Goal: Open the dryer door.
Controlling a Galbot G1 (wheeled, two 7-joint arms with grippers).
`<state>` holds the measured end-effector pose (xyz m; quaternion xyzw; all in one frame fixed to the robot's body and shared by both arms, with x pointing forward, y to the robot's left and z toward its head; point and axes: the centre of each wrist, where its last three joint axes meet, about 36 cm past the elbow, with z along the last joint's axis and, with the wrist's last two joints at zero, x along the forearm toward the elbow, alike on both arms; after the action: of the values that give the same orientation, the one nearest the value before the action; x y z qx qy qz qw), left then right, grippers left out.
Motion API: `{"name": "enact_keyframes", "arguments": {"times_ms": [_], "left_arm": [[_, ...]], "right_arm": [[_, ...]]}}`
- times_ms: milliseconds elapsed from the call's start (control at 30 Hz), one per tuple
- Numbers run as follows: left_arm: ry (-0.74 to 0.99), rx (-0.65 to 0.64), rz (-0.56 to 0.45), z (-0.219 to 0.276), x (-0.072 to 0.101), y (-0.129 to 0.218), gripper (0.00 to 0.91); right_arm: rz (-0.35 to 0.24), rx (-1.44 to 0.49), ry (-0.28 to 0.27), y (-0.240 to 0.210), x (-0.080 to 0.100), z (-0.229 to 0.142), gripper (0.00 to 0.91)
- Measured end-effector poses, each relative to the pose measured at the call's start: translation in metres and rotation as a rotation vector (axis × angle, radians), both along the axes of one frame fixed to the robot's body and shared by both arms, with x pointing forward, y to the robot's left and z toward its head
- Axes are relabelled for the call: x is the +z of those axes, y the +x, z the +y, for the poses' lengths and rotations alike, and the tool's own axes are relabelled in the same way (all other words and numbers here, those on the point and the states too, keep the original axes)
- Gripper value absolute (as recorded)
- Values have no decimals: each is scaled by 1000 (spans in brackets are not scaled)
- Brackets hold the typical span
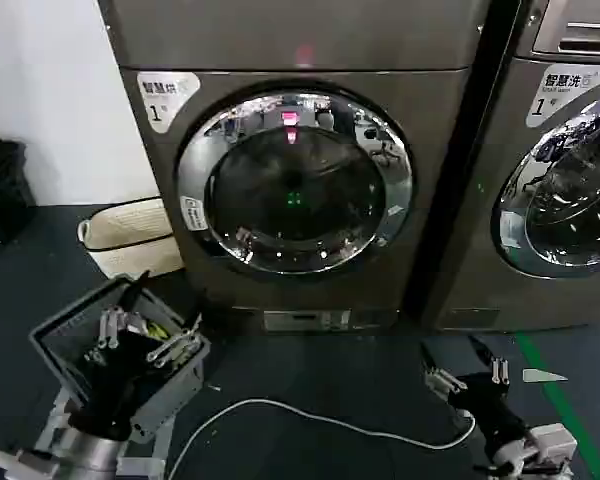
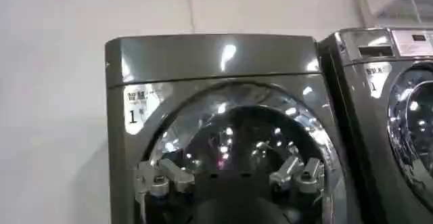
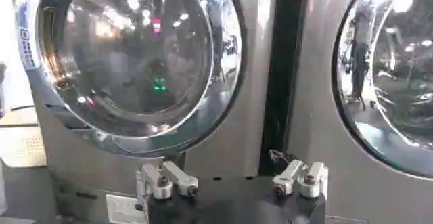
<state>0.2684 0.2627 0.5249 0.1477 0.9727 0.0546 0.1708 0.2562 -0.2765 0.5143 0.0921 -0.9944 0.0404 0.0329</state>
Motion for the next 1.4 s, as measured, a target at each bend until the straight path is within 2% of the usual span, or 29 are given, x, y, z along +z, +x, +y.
{"name": "enact_keyframes", "arguments": {"times_ms": [300, 533, 867, 1400], "left_arm": [[18, -16, 0, 0, 2, -3, 907], [21, -29, -3, -1, 4, -7, 907], [29, -19, -5, 0, 5, -7, 907], [36, 10, -11, -5, 7, -16, 907]], "right_arm": [[-137, 150, -10, 33, 11, -6, 907], [-220, 252, -68, 69, 21, -13, 907], [-246, 370, -107, 125, 30, -11, 907], [-323, 557, -101, 205, 46, 35, 907]]}}
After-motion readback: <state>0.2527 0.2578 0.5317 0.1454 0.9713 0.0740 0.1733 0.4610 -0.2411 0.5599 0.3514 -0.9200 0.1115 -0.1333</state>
